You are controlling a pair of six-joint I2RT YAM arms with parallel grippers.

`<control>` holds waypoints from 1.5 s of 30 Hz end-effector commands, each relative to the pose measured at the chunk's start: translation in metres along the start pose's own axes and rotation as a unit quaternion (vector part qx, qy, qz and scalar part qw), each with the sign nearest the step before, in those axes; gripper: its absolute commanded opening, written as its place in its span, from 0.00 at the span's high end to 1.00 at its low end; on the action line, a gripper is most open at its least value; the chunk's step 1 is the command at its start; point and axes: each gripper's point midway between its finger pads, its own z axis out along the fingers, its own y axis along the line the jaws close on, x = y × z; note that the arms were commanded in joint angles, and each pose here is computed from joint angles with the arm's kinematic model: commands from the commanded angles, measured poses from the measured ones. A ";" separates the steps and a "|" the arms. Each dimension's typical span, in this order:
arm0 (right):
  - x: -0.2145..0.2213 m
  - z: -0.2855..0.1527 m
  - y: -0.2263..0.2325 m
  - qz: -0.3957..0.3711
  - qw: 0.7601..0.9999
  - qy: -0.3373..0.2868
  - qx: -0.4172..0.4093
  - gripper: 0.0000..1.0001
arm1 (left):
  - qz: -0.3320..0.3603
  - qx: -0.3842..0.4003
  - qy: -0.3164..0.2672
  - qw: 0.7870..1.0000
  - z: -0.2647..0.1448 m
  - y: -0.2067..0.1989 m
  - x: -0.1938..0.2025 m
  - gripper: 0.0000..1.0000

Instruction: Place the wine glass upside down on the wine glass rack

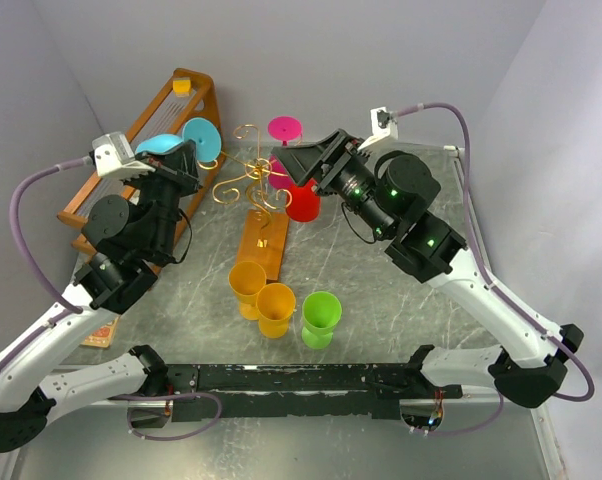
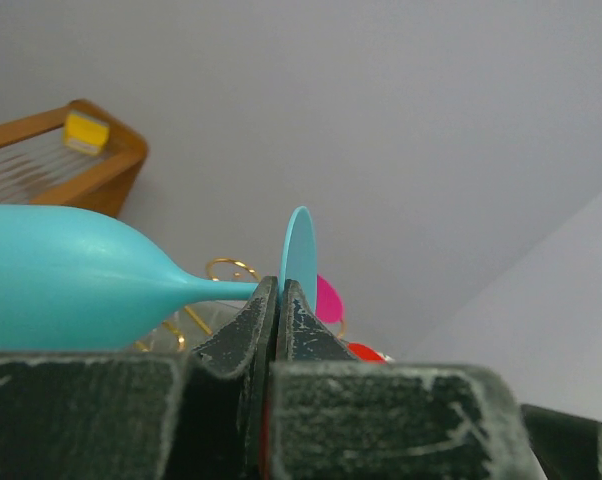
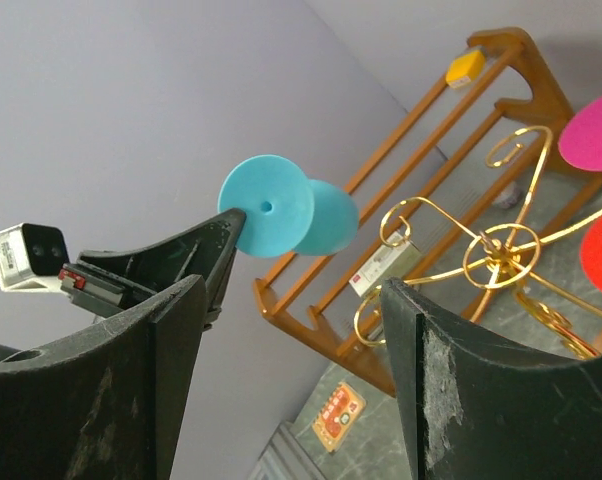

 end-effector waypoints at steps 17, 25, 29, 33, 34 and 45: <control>-0.007 -0.016 -0.029 -0.004 0.998 -0.034 0.055 0.28 | -0.084 -0.053 0.036 0.994 -0.027 0.038 0.032 0.93; -0.004 -0.020 -0.034 0.002 0.998 -0.034 0.062 0.27 | -0.117 -0.038 0.065 0.990 -0.025 0.028 0.050 0.93; -0.005 -0.021 -0.037 0.003 0.997 -0.033 0.070 0.27 | -0.135 -0.043 0.076 0.987 -0.022 0.026 0.062 0.93; -0.007 -0.024 -0.037 0.003 0.997 -0.038 0.071 0.27 | -0.144 -0.055 0.082 0.985 -0.019 0.029 0.071 0.93; -0.006 -0.023 -0.038 0.002 0.997 -0.036 0.071 0.27 | -0.149 -0.055 0.077 0.984 -0.018 0.028 0.071 0.93; -0.004 -0.023 -0.037 -0.002 0.997 -0.029 0.071 0.28 | -0.199 -0.027 0.104 0.974 0.011 0.037 0.079 0.93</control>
